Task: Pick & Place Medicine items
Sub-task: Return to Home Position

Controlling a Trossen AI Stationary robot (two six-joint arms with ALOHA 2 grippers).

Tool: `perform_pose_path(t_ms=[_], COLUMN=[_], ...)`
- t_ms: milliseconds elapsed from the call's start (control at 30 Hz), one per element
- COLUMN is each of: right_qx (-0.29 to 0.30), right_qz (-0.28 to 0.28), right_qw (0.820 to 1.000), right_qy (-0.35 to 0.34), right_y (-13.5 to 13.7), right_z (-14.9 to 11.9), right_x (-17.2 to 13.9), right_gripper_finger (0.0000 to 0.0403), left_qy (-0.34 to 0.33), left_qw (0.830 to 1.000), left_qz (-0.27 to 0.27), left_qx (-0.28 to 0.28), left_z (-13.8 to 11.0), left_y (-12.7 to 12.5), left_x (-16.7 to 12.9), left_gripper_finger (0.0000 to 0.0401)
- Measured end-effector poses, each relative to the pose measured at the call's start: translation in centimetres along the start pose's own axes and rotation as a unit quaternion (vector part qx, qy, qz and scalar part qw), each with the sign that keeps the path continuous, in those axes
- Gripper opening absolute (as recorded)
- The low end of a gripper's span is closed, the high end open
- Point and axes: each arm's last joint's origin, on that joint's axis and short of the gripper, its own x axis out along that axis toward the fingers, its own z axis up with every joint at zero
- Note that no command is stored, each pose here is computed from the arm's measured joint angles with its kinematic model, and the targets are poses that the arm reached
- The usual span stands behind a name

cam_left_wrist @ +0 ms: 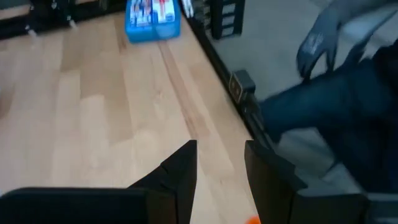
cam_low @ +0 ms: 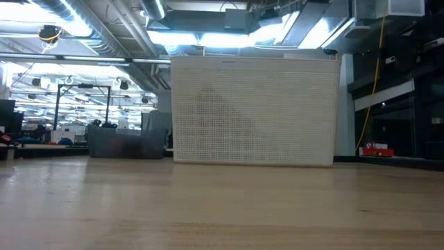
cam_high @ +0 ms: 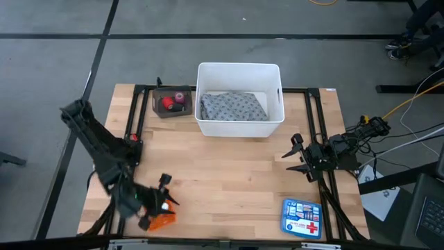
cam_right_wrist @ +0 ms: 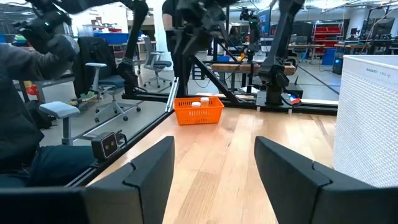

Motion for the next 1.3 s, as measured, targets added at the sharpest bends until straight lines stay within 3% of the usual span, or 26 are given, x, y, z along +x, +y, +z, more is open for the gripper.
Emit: perform_pose_path(t_ms=[233,467,800,1300], right_qx=[0.0,0.0,0.0,0.0], right_qz=[0.0,0.0,-0.001,-0.002], right_qw=[1.0,1.0,1.0,1.0], right_qy=[0.0,0.0,0.0,0.0], right_y=[0.0,0.0,0.0,0.0], right_z=[0.0,0.0,0.0,0.0], right_x=[0.0,0.0,0.0,0.0], right_gripper_finger=[0.0224,0.0224,0.0224,0.0224], left_qy=[-0.084,-0.146,-0.153,-0.168], left_qw=[0.995,0.986,0.985,0.984], left_qz=[-0.041,-0.045,-0.06,-0.051], left_qx=[0.019,0.06,0.058,0.03], left_z=[-4.0,-5.2,-8.5,-15.6], left_y=[2.8,4.1,4.5,5.7], left_x=[-0.4,-2.3,-4.0,-3.9], left_gripper_finger=[0.0132,0.0132,0.0108,0.0088])
